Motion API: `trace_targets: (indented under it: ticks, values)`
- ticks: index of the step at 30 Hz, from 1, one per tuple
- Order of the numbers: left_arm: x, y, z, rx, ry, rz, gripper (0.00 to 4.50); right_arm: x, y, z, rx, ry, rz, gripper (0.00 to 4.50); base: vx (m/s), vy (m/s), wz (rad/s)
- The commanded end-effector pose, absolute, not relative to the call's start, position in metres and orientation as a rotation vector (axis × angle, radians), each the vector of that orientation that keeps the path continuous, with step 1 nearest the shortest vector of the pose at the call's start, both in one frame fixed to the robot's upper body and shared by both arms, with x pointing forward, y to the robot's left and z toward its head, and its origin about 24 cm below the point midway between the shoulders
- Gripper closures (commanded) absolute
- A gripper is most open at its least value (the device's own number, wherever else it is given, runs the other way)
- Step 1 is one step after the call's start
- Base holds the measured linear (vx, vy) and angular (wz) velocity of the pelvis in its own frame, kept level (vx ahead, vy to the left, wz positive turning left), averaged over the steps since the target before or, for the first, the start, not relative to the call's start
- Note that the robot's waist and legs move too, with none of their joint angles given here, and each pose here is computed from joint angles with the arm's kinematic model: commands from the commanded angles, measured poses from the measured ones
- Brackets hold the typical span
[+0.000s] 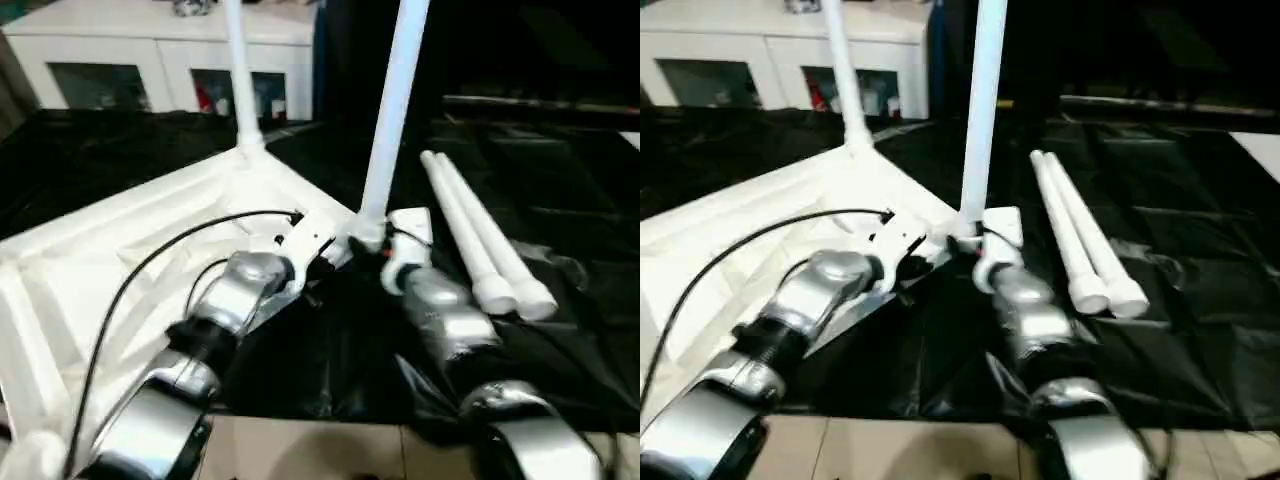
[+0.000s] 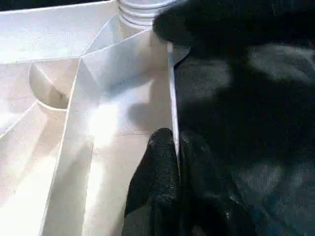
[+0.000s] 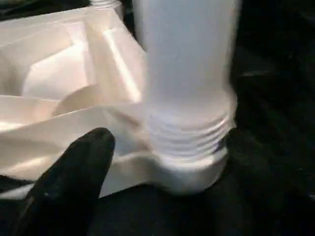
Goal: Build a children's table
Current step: Rotate leg to tighten
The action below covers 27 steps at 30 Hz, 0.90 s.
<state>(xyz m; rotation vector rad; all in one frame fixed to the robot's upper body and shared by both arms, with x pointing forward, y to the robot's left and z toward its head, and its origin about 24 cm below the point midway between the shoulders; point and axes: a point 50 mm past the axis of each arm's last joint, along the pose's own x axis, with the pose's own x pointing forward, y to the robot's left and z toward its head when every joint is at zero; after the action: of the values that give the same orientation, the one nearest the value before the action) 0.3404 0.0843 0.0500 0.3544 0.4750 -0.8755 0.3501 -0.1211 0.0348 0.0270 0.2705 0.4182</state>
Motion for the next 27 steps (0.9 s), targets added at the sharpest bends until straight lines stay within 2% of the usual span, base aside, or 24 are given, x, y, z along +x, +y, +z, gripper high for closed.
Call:
trace_targets:
  ticks: [1,4,7,8,11,20,21,24,27]
  values:
    - [0.334,0.08,0.063,0.359,0.386,-0.981,4.5,0.346,-0.128,0.045,-0.051,0.246,0.54,0.05,0.057,-0.036,0.03]
    - [0.322,0.093,0.062,0.387,0.385,-1.076,4.5,0.333,-0.153,0.055,-0.182,0.261,0.731,0.05,0.055,-0.041,0.01]
    - [0.316,0.099,0.063,0.384,0.384,-1.124,4.5,0.327,-0.16,0.061,-0.208,0.264,0.812,0.05,0.0,0.0,0.0]
    - [0.309,0.104,0.066,0.382,0.373,-1.204,4.5,0.319,-0.166,0.066,-0.236,0.29,0.914,0.05,0.0,0.0,0.0]
    - [0.299,0.108,0.072,0.391,0.374,-1.313,4.5,0.308,-0.166,0.069,-0.242,0.334,1.061,0.05,0.0,0.0,0.0]
    - [0.296,0.109,0.074,0.404,0.379,-1.342,4.5,0.306,-0.159,0.063,-0.279,0.382,1.124,0.05,0.0,0.0,0.0]
    - [0.296,0.109,0.075,0.405,0.38,-1.34,4.5,0.306,-0.159,0.063,-0.281,0.388,1.13,0.21,0.0,0.0,0.0]
    - [0.296,0.11,0.075,0.41,0.383,-1.337,4.5,0.307,-0.158,0.064,-0.292,0.377,1.126,0.21,0.0,0.0,0.0]
    - [0.295,0.111,0.075,0.409,0.386,-1.338,4.5,0.309,-0.157,0.067,-0.272,0.365,1.116,0.58,0.0,0.0,0.0]
